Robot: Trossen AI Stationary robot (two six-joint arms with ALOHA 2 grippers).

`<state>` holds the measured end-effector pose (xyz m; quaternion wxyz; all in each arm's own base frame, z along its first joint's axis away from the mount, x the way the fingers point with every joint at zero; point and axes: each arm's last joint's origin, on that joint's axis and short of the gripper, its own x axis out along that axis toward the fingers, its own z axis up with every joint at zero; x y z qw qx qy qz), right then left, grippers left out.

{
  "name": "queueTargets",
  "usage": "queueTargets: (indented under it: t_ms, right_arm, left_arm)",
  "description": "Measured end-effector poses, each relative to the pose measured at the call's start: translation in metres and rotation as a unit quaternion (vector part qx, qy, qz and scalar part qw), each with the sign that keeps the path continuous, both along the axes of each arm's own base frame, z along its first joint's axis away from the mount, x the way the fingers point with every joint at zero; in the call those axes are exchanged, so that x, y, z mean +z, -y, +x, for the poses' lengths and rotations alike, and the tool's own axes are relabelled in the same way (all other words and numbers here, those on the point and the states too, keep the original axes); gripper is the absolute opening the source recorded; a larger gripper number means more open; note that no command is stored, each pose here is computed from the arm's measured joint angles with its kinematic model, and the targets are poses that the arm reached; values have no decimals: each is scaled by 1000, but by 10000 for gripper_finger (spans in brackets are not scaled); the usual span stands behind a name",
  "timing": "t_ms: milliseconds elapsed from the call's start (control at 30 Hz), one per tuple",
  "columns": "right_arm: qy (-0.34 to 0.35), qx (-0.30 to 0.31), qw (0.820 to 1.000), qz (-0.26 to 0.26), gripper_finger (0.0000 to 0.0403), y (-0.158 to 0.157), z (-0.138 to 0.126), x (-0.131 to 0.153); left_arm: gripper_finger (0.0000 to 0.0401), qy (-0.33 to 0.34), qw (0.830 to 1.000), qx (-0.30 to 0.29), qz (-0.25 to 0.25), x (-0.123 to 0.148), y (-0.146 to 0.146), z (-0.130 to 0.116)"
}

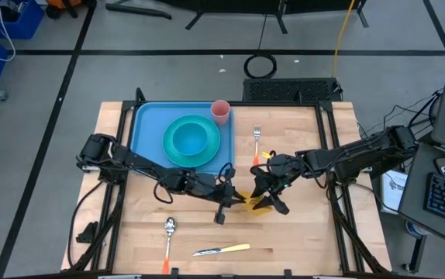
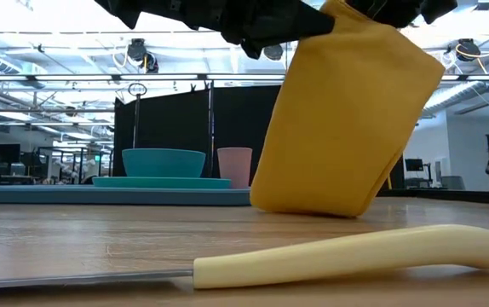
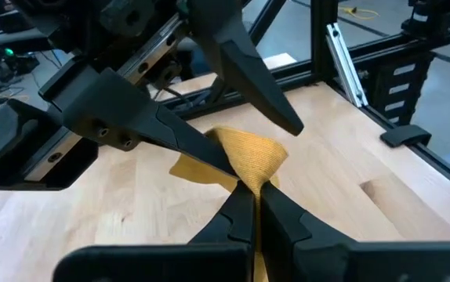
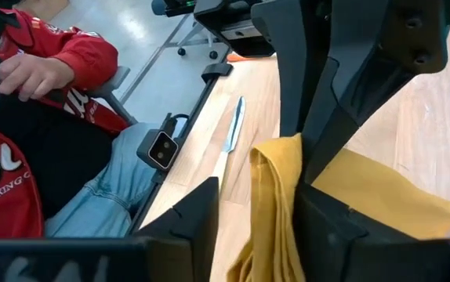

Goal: Set up tray
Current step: Put the yellow napkin to the left of the green plate on the blue serving tray

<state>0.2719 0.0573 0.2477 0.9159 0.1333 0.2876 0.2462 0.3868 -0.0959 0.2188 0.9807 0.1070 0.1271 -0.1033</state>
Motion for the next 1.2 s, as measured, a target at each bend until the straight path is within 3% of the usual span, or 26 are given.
queueTargets:
  t_ms: [200, 433, 733, 867, 1000, 1200]
  right_arm:
    - [3, -6, 1000, -5, 148, 2, -6, 6]
    - [-3, -76, 993, -94, 145, 10, -19, 11]
    - [2, -136, 980, -147, 144, 15, -23, 13]
    - [-1, -137, 979, -150, 144, 15, -23, 12]
    - [5, -137, 979, -150, 144, 15, -24, 5]
    - [21, -140, 979, -145, 144, 16, -28, -19]
  left_arm:
    - [3, 5, 1000, -2, 2, 2, 5, -1]
    - [3, 4, 1000, -21, 1, 2, 17, -5]
    - [3, 14, 999, 19, 45, 7, 29, -12]
    - [3, -2, 997, 11, 71, 22, 36, -27]
    - [3, -2, 994, 58, 92, 42, 45, -50]
    - [3, 31, 990, 115, 74, 74, 60, -80]
